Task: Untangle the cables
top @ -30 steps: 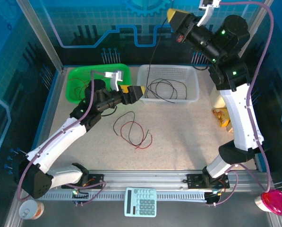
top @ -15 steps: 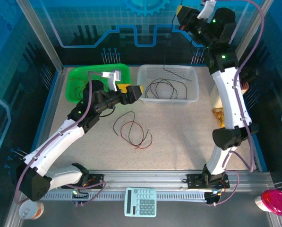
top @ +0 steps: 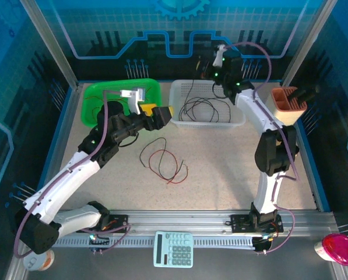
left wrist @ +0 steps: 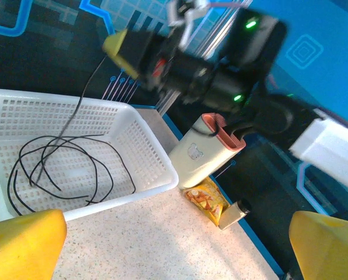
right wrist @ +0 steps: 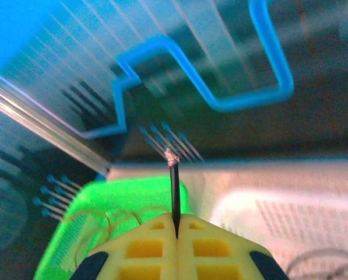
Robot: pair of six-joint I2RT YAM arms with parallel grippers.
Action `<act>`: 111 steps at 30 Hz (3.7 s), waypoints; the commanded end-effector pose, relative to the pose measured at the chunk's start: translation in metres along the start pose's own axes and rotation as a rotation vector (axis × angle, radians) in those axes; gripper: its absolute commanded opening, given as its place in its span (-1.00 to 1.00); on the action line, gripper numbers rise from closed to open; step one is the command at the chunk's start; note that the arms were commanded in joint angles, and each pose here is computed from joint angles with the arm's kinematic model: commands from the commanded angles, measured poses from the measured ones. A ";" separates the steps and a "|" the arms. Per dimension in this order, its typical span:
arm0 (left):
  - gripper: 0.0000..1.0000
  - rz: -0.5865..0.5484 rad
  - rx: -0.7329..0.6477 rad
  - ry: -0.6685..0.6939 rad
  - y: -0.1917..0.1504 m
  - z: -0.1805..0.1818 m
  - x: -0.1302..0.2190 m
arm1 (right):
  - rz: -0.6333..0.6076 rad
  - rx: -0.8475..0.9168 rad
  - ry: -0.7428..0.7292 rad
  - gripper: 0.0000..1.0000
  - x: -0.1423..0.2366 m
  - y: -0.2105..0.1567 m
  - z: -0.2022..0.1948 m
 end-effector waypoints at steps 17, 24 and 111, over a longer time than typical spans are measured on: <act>0.99 0.001 -0.011 0.053 -0.008 0.007 0.008 | 0.468 0.017 -0.509 -1.00 -0.018 -0.111 -0.113; 0.98 0.016 -0.015 0.157 -0.019 0.023 0.014 | 0.520 -0.029 -0.560 -0.74 -0.011 -0.113 -0.132; 0.99 0.014 0.388 0.734 -0.066 0.171 0.092 | 0.731 0.552 -0.184 0.31 0.055 -0.293 0.143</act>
Point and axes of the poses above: each hand's point on the last joint's axis, 136 mm out from that joint toward the fingers, its own x axis back along the fingers, its own z axis along the line the jaws close on, y = z × x, the point moved 7 cm from there along x, back along the fingers, and after that the axes turned 3 degrees about x, right-handed, at the moved point
